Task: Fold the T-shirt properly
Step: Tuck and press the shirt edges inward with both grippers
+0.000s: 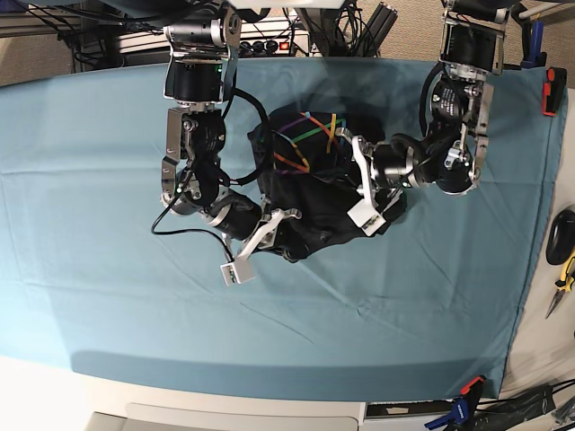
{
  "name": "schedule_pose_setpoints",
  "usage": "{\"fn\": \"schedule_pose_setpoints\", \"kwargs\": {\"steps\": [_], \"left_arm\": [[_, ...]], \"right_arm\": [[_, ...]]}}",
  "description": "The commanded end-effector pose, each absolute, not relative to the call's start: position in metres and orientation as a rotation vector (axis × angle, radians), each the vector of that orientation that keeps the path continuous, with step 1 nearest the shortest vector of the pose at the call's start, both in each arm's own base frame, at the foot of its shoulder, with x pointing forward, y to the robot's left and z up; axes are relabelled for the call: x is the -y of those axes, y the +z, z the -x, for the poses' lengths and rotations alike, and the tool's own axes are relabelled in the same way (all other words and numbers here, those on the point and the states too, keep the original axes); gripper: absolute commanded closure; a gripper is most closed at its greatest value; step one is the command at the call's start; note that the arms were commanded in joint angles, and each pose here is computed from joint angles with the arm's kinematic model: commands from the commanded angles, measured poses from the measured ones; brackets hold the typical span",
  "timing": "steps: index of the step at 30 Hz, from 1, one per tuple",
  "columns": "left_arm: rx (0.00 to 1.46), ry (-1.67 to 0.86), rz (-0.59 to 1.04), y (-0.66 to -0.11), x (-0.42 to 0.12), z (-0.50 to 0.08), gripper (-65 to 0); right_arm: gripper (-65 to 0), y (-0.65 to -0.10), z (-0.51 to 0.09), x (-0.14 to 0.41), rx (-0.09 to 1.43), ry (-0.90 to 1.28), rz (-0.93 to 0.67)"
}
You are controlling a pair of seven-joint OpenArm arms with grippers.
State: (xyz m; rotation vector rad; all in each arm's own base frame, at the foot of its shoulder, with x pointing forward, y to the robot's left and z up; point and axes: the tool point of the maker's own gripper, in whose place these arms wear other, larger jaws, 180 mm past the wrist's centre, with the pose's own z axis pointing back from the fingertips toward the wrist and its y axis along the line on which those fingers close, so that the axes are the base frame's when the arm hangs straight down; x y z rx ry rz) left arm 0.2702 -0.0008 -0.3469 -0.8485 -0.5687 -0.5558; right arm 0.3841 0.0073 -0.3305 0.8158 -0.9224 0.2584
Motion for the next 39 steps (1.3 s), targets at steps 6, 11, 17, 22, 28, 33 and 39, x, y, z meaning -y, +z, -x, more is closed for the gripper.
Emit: {"fn": "schedule_pose_setpoints", "kwargs": {"steps": [6, 11, 17, 22, 28, 33, 39], "left_arm": [[0.573, -0.557, 0.819, -0.352, -0.004, -0.266, 0.0], [0.542, -0.564, 0.744, -0.369, -0.017, -0.259, 0.0], [0.510, -0.544, 0.656, -0.379, -0.043, -0.262, 0.0], [0.481, -0.526, 0.613, -0.384, -0.058, -0.261, 0.0], [0.466, -0.521, 0.636, -0.385, -0.056, -0.248, 0.0], [0.560, -0.611, 0.661, -0.354, -0.040, -0.245, 0.0], [0.702, -0.680, 0.612, -0.320, -0.033, -0.249, 0.0]], "right_arm": [[0.0, -0.312, -0.393, -0.015, 0.983, 0.287, -0.836], [0.0, -0.337, -0.392, -0.015, 0.941, 0.262, -0.817], [0.0, -0.359, -0.393, -0.006, 0.923, 0.298, -0.708], [0.0, -0.365, -0.409, 0.020, 0.925, 0.264, -0.570], [0.0, -0.370, -0.416, 0.037, 0.913, 0.204, -0.503], [0.0, -0.342, -0.411, 0.009, 0.973, 0.238, -0.702], [0.0, -0.292, -0.404, -0.021, 1.052, 0.292, -0.866]]}}
